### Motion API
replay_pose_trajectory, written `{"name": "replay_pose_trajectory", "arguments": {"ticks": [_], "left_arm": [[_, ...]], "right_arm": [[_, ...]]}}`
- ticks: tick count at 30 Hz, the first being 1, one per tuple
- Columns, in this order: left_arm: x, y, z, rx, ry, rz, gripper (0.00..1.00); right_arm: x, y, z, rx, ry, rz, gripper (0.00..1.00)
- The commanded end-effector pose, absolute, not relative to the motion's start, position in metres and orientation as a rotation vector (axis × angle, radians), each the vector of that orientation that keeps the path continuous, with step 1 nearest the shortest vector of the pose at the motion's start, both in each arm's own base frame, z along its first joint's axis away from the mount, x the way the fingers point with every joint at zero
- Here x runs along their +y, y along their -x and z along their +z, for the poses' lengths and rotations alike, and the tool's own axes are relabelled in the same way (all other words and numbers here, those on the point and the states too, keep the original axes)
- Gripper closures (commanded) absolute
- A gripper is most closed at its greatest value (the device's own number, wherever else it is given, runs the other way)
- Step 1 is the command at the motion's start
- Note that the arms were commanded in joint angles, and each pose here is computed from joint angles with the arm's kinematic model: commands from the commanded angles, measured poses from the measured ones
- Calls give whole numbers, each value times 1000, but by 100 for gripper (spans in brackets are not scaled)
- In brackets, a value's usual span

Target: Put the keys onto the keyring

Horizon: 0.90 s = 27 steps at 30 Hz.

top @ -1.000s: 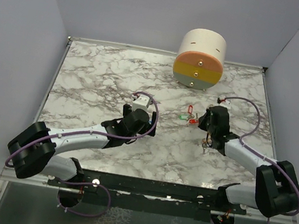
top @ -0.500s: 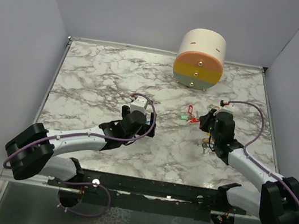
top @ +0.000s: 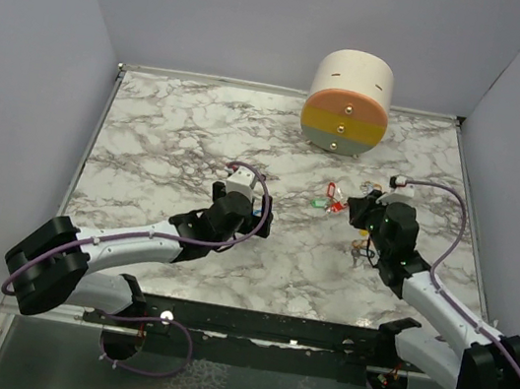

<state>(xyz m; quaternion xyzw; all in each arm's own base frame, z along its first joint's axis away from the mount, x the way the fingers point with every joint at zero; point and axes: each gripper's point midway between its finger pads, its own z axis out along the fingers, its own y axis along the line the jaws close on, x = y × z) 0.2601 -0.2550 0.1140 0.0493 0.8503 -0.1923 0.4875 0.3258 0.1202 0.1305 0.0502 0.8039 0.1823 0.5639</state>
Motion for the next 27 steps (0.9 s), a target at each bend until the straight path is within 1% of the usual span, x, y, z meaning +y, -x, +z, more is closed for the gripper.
{"name": "replay_pose_trajectory", "arguments": {"ticks": [1,5,9,27], "left_arm": [[-259,-263,129,2027,-117,-510,2],[-259,-263,129,2028,-117,-513,2],[-259,-262,128,2030,-116,-519,2],[-264,-259,135,1993,-137,-570,2]], "right_arm": [[115,-330,166,1795,-116,422,99],[106,-328,188,1736,-131,388,99],[101,-325,197,1725,-132,364,99],[114,-320,200,1721,-61,432,99]]}}
